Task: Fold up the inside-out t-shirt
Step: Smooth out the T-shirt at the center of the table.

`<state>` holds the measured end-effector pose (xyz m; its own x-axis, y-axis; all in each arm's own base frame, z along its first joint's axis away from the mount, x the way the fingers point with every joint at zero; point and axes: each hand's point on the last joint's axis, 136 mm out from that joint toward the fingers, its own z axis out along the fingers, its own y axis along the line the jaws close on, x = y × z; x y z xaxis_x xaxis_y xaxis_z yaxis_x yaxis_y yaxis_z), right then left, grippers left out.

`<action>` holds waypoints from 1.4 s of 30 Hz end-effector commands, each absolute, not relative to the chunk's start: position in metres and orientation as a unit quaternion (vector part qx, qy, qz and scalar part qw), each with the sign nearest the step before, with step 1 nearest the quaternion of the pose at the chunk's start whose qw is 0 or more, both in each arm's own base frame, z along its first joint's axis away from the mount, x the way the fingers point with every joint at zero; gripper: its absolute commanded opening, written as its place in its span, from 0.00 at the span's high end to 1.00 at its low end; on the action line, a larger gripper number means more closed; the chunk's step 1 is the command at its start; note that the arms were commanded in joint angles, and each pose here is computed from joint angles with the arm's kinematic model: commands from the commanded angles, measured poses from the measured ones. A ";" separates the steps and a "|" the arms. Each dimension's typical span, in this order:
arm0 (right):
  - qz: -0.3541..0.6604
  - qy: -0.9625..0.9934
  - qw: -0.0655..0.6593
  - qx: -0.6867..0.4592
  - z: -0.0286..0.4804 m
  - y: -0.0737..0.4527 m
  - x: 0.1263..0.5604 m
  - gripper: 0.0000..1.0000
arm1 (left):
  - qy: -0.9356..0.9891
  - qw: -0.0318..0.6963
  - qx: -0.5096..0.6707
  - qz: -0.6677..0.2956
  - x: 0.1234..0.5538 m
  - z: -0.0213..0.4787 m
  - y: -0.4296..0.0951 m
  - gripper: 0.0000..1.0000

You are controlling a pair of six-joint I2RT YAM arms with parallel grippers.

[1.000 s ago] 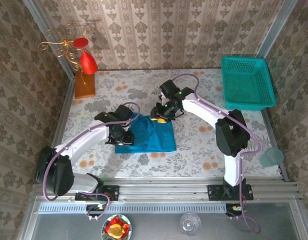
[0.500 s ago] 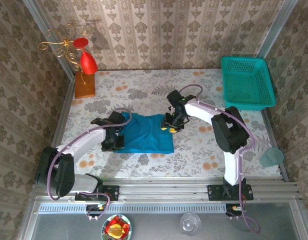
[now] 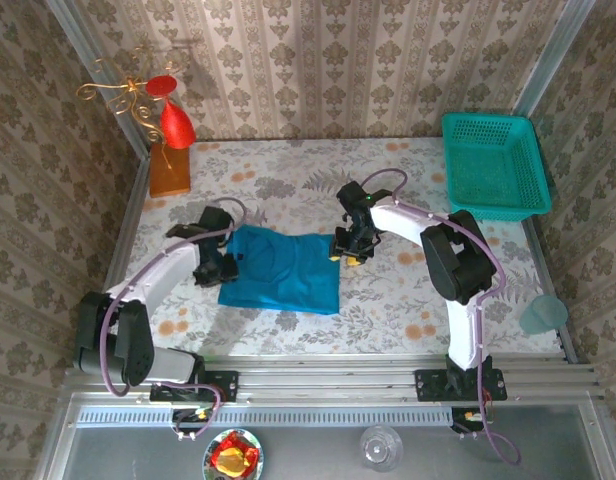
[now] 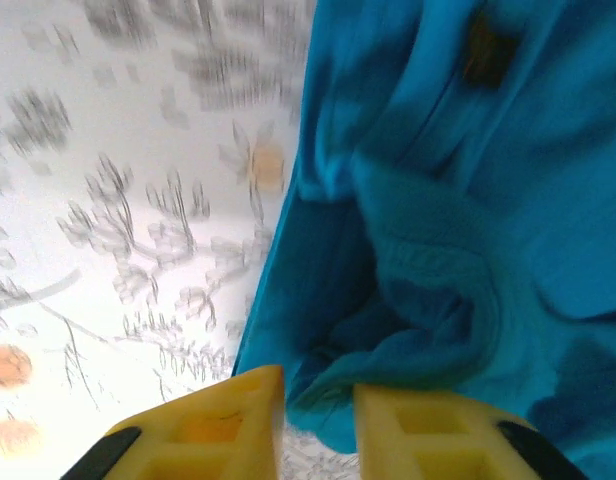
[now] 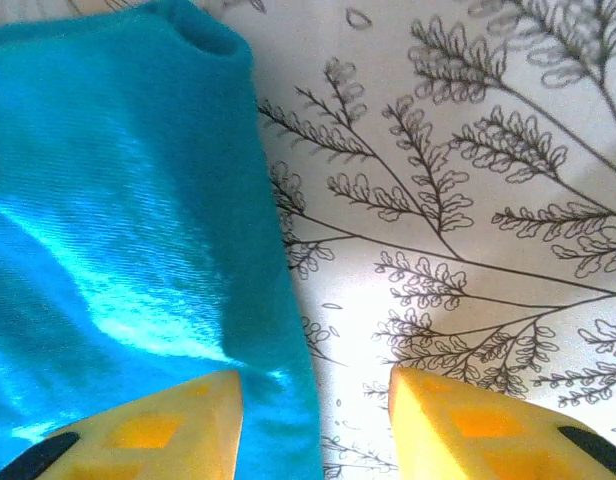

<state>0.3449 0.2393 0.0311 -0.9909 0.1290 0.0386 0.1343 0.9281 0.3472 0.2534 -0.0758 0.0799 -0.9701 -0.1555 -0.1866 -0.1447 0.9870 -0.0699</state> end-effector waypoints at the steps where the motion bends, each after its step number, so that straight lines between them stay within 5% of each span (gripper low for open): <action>1: -0.190 -0.980 -0.024 -0.049 0.060 0.243 0.360 0.56 | 0.990 0.122 -0.056 -0.050 0.283 0.102 -0.077 0.71; 9: -0.187 -0.980 -0.009 -0.060 0.046 0.237 0.383 0.55 | 0.986 0.125 -0.014 -0.111 0.361 0.114 -0.100 0.60; 19: -0.217 -0.974 0.002 -0.063 0.033 0.247 0.394 0.55 | 0.986 0.072 0.010 -0.150 0.399 0.079 -0.108 0.54; 26: -0.237 -0.970 0.005 -0.063 0.027 0.256 0.401 0.67 | 0.992 0.045 -0.010 -0.121 0.401 0.053 -0.089 0.62; 33: -0.211 -0.975 -0.008 -0.076 0.026 0.239 0.403 0.99 | 0.991 0.052 -0.030 -0.117 0.404 0.048 -0.077 0.93; 35: -0.210 -0.975 -0.011 -0.079 0.029 0.234 0.402 1.00 | 0.992 0.056 -0.032 -0.112 0.405 0.050 -0.076 0.98; 38: -0.201 -0.976 -0.012 -0.081 0.031 0.226 0.399 1.00 | 0.991 0.062 -0.033 -0.111 0.406 0.056 -0.074 0.98; 42: -0.212 -0.974 -0.014 -0.081 0.034 0.226 0.397 1.00 | 0.984 0.098 -0.026 -0.147 0.413 0.084 -0.085 0.85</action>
